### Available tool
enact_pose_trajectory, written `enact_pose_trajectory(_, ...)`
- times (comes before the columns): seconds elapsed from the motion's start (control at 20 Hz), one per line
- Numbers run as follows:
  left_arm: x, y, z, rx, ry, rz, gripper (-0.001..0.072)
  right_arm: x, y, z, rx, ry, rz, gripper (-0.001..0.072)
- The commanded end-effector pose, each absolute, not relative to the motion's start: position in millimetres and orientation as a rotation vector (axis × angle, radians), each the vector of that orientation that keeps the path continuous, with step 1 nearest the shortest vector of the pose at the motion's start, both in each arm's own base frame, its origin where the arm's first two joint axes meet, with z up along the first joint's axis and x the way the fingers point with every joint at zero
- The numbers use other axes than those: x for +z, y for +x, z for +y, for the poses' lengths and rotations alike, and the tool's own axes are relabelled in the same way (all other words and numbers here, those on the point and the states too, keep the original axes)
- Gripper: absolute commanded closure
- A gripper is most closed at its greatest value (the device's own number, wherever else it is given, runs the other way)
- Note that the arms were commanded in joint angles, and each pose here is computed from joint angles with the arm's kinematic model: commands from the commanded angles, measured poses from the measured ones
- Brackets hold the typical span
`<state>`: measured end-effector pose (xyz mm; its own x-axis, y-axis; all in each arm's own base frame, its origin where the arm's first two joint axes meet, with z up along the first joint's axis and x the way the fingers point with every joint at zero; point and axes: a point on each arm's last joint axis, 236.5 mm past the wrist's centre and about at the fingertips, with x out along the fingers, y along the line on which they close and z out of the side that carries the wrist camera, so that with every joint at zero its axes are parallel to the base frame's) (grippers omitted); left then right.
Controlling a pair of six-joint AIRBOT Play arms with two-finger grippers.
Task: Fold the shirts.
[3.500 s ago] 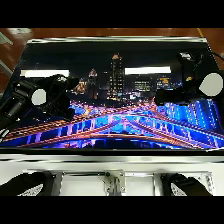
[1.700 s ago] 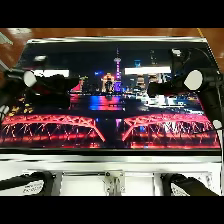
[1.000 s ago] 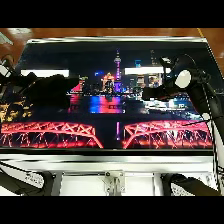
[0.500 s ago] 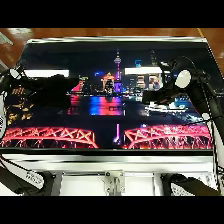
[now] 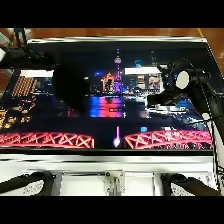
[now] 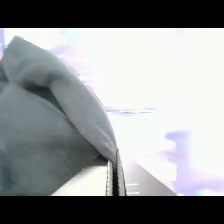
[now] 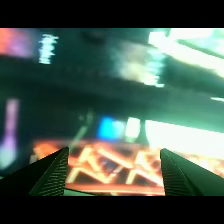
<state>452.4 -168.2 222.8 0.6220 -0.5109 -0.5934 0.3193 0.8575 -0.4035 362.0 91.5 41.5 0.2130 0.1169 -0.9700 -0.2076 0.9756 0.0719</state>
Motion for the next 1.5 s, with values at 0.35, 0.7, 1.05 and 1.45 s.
enact_pose_trajectory(0.35,180.6,310.9,-283.1,-0.577,-0.049,0.919,0.067,36.1,306.5,96.2,0.316,-0.1,1.562,0.0022)
enact_pose_trajectory(0.7,29.1,324.3,-295.7,-0.474,-0.043,1.149,0.0227,-11.7,273.1,116.0,0.377,0.009,1.668,0.0022)
enact_pose_trajectory(1.05,42.6,341.5,-131.9,-0.205,-0.013,1.394,0.0085,-22.0,275.9,140.3,0.448,0.104,1.624,0.0022)
enact_pose_trajectory(1.45,-65.7,273.1,-111.2,-0.183,-0.415,1.625,-0.0013,-22.4,287.3,142.3,0.457,0.096,1.571,0.0022)
